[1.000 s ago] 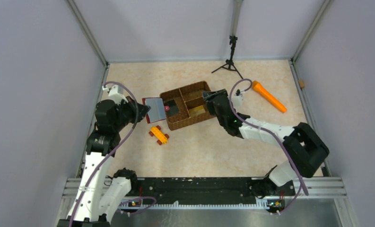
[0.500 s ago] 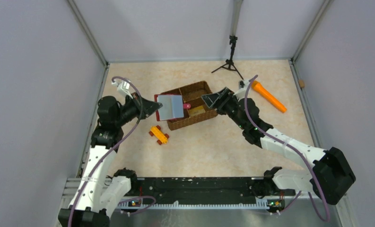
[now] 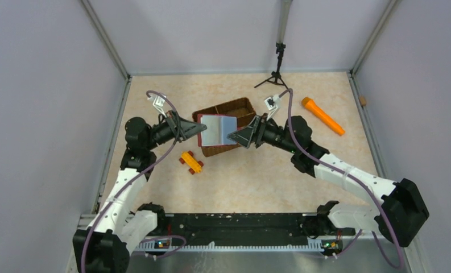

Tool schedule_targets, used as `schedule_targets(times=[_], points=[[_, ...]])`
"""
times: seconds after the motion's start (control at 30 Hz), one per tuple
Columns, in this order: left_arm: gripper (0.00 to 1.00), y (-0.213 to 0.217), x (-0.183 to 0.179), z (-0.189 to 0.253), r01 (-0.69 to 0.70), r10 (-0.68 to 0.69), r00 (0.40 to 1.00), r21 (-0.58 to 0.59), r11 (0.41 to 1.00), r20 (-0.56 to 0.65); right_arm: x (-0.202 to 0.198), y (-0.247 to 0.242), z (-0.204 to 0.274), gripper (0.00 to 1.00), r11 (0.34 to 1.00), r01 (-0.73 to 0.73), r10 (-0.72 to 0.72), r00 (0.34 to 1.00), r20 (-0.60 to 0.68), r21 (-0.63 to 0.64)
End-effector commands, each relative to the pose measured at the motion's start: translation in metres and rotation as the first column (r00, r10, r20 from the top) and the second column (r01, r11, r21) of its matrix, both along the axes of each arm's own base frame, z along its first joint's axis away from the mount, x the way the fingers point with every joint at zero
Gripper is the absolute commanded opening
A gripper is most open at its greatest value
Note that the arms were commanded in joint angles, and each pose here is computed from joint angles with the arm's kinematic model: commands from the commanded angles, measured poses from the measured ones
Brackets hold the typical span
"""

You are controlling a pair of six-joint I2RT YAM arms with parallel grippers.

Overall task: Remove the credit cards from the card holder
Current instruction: Remove the credit card from the card holder.

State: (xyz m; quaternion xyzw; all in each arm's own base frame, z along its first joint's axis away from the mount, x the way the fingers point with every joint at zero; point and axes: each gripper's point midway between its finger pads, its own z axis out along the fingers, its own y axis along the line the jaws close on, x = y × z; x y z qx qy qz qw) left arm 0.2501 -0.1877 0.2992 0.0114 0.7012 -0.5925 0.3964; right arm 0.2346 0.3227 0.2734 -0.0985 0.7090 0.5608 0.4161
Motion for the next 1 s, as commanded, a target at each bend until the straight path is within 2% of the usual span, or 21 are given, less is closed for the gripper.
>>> schedule_targets(times=[0.0,0.17,0.27,0.4,0.63,0.83,0.97], points=[[0.00,-0.011,-0.007,0.024,0.051,-0.048,0.990,-0.019,0.999,0.131,-0.012,0.019,0.031,0.69,0.997,-0.078,0.079,0.991,0.107,-0.009],[0.00,-0.018,-0.006,0.021,0.056,-0.055,0.989,-0.005,0.998,0.139,-0.006,0.032,0.027,0.66,0.995,-0.061,0.069,0.993,0.096,-0.082],[0.00,-0.022,-0.005,0.019,0.054,-0.054,0.988,0.002,0.999,0.143,-0.003,0.040,0.024,0.73,0.989,-0.047,0.062,0.993,0.105,-0.139],[0.00,-0.025,-0.003,0.019,0.056,-0.056,0.988,0.004,0.998,0.145,0.000,0.051,0.015,0.73,0.978,-0.036,0.058,0.993,0.103,-0.206],[0.00,-0.026,0.000,0.023,0.046,-0.041,0.989,-0.031,0.998,0.141,0.000,0.059,0.009,0.64,0.969,-0.023,0.053,0.992,0.116,-0.246],[0.00,-0.027,-0.004,0.028,0.060,-0.046,0.989,-0.095,0.994,0.139,-0.002,0.067,0.007,0.61,0.967,-0.033,0.064,0.991,0.116,-0.254],[0.00,-0.026,-0.006,0.030,0.067,-0.050,0.988,-0.113,0.991,0.143,0.000,0.068,0.007,0.49,0.966,-0.029,0.061,0.991,0.117,-0.257]])
